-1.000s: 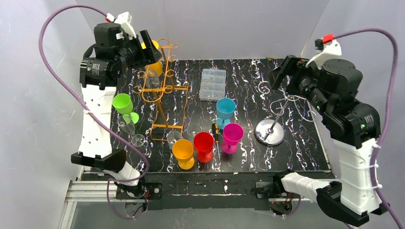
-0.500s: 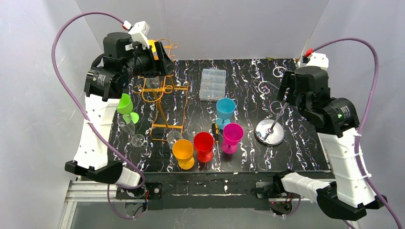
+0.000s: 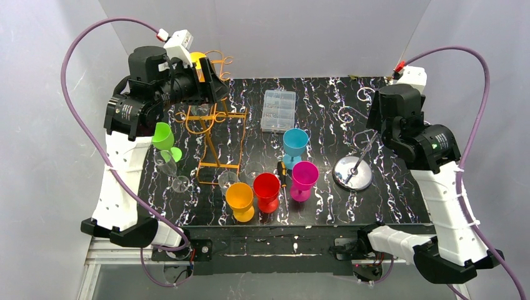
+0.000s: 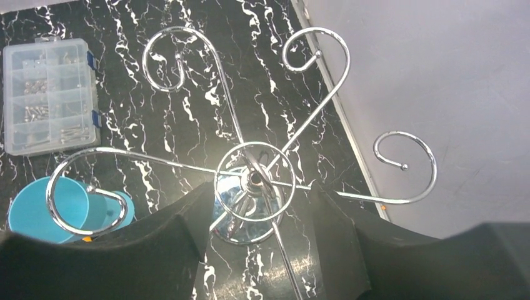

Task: Take the wine glass off the wine glass rack
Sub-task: Move the wine rack to the center of the board.

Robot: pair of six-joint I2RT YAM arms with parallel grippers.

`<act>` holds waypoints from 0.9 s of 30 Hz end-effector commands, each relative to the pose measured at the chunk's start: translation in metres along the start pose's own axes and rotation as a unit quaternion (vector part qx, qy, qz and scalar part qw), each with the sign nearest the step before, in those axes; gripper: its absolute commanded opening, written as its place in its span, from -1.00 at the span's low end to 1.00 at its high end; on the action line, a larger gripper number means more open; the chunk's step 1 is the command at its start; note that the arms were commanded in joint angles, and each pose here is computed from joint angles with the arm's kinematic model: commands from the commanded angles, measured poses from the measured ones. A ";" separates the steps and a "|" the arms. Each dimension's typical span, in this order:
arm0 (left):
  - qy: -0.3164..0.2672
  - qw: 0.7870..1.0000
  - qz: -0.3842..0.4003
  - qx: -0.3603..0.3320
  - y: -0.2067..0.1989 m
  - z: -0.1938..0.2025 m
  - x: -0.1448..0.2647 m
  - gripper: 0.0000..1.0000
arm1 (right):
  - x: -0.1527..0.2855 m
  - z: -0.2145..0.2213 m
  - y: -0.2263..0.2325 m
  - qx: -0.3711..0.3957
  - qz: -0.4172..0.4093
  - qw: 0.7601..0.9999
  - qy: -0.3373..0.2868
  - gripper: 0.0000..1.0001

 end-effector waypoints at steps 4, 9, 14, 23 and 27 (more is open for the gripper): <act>-0.013 1.000 0.017 -0.014 -0.008 -0.003 0.009 0.33 | -0.014 -0.012 0.008 0.002 0.012 1.000 -0.026 0.10; -0.013 1.000 0.017 -0.018 -0.008 -0.003 0.010 0.32 | -0.017 -0.011 0.011 0.000 0.012 0.999 -0.030 -0.09; -0.010 1.000 0.018 -0.019 -0.007 0.000 0.009 0.32 | -0.023 -0.008 0.013 0.005 0.015 1.000 -0.025 -0.25; -0.008 1.000 0.023 -0.016 -0.009 0.001 0.009 0.31 | -0.024 -0.011 0.016 0.004 0.011 0.999 -0.031 -0.75; -0.010 1.000 0.023 -0.017 -0.010 0.000 0.011 0.30 | -0.025 -0.014 0.018 0.006 0.010 0.999 -0.036 -0.93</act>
Point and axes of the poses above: each gripper's point midway between its finger pads, its own x axis back along the fingers, its own y axis along the line the jaws close on, z = x × y, the point moved 1 cm from there along x, back along the fingers, and after that the axes turned 10 degrees about -x, right-handed, at the moved point
